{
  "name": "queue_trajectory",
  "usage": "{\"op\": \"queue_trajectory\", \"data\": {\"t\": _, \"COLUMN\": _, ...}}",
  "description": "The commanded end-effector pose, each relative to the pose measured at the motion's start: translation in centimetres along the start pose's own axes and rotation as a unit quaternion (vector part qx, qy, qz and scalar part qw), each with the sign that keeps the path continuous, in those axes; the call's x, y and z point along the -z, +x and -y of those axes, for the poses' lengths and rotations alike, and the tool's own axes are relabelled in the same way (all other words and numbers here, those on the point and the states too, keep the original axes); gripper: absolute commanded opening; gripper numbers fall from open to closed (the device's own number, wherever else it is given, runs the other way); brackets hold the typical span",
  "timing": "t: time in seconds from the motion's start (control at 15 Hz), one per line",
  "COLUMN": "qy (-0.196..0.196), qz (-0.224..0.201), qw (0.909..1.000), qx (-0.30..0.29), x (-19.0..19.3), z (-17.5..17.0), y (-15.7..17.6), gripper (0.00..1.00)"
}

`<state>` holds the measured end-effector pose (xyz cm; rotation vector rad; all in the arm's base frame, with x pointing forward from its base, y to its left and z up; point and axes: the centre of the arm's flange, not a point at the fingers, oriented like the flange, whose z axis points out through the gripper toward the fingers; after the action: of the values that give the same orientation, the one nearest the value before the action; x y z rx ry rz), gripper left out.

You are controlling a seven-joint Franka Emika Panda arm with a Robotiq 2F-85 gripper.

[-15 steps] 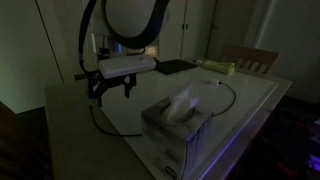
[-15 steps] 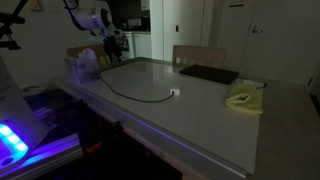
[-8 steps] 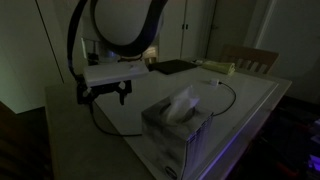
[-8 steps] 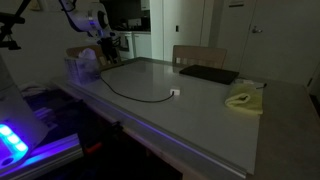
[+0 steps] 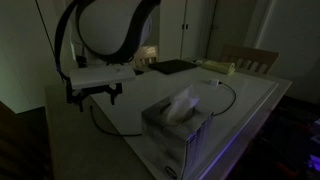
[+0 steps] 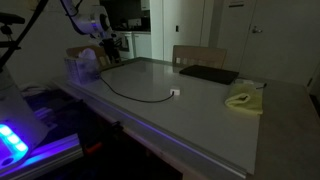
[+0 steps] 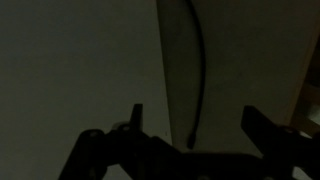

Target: Move the ends of the charger to the middle

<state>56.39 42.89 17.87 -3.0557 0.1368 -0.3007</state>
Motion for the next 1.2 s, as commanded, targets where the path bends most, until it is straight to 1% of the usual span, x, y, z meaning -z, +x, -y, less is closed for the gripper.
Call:
{"op": "queue_trajectory", "data": {"t": 0.0, "qy": 0.009, "qz": 0.001, "qw": 0.9999, "qx": 0.014, "x": -1.9, "z": 1.3, "y": 1.8, "gripper": 1.0}}
{"op": "queue_trajectory", "data": {"t": 0.07, "qy": 0.001, "qz": 0.028, "qw": 0.9989, "qx": 0.038, "x": -1.9, "z": 1.4, "y": 1.8, "gripper": 1.0}}
{"op": "queue_trajectory", "data": {"t": 0.13, "qy": 0.001, "qz": 0.002, "qw": 0.9999, "qx": 0.013, "x": -1.1, "z": 0.4, "y": 0.6, "gripper": 1.0}}
{"op": "queue_trajectory", "data": {"t": 0.33, "qy": 0.002, "qz": 0.015, "qw": 0.9994, "qx": 0.032, "x": -1.5, "z": 0.9, "y": 0.6, "gripper": 1.0}}
{"op": "queue_trajectory", "data": {"t": 0.4, "qy": -0.004, "qz": 0.008, "qw": 0.9995, "qx": 0.03, "x": -1.2, "z": 0.9, "y": 0.6, "gripper": 1.0}}
{"op": "queue_trajectory", "data": {"t": 0.53, "qy": -0.002, "qz": -0.009, "qw": 0.9999, "qx": 0.014, "x": -1.6, "z": 0.9, "y": 1.0, "gripper": 1.0}}
{"op": "queue_trajectory", "data": {"t": 0.67, "qy": 0.013, "qz": -0.023, "qw": 0.9995, "qx": -0.018, "x": -2.0, "z": 1.2, "y": 1.4, "gripper": 1.0}}
{"op": "queue_trajectory", "data": {"t": 0.87, "qy": 0.032, "qz": -0.033, "qw": 0.9972, "qx": -0.059, "x": -3.1, "z": 1.8, "y": 1.7, "gripper": 1.0}}
{"op": "queue_trajectory", "data": {"t": 1.13, "qy": 0.043, "qz": -0.041, "qw": 0.9956, "qx": -0.072, "x": -4.5, "z": 2.6, "y": 2.0, "gripper": 1.0}}
